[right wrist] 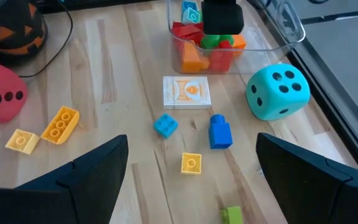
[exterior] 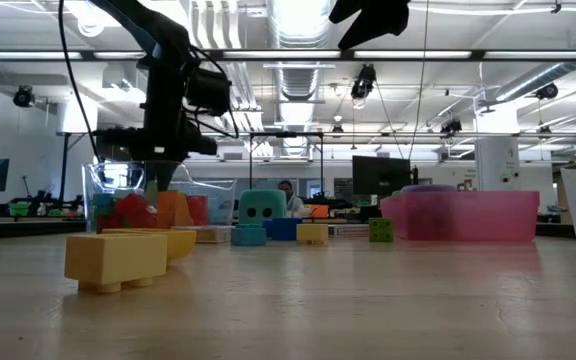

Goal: Pick & Place Toys
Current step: Put the light green game piece into the transparent bin

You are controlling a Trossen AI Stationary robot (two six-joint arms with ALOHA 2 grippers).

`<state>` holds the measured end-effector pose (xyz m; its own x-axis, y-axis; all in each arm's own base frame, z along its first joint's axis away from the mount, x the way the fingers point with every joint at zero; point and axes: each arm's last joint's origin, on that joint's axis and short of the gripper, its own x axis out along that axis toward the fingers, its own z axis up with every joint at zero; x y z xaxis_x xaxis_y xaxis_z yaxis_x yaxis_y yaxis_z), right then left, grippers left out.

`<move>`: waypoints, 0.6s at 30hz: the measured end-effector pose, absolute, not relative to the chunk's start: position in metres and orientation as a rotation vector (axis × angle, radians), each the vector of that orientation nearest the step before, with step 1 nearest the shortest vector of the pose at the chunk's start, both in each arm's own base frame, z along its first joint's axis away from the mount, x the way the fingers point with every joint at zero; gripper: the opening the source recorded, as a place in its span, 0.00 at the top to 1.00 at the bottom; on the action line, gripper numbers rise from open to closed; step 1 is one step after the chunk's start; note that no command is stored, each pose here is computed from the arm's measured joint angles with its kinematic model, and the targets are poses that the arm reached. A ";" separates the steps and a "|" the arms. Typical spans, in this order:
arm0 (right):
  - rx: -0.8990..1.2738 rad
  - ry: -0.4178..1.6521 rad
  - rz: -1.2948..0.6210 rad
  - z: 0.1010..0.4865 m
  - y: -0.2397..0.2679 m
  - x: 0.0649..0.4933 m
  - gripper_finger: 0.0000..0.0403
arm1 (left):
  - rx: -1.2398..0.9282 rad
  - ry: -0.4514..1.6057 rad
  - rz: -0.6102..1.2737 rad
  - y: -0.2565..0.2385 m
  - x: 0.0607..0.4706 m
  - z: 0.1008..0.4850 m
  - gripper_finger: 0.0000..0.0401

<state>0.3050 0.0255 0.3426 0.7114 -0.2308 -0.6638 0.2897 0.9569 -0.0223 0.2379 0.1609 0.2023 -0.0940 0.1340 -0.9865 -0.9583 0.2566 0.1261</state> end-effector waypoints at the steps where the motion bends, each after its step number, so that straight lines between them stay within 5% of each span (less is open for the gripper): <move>1: 0.084 0.725 -0.286 0.342 0.026 0.305 0.14 | -0.871 1.317 1.144 0.161 0.238 0.201 0.76; 18: 0.081 0.728 -0.282 0.341 0.028 0.305 0.14 | -0.955 1.308 1.138 0.160 0.230 0.176 0.76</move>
<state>0.3047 0.0278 0.3415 0.7104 -0.2257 -0.6667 0.2819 0.9591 -0.0243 0.2299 0.1595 0.1762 -0.0719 0.0821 -0.9940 -0.9732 0.2123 0.0879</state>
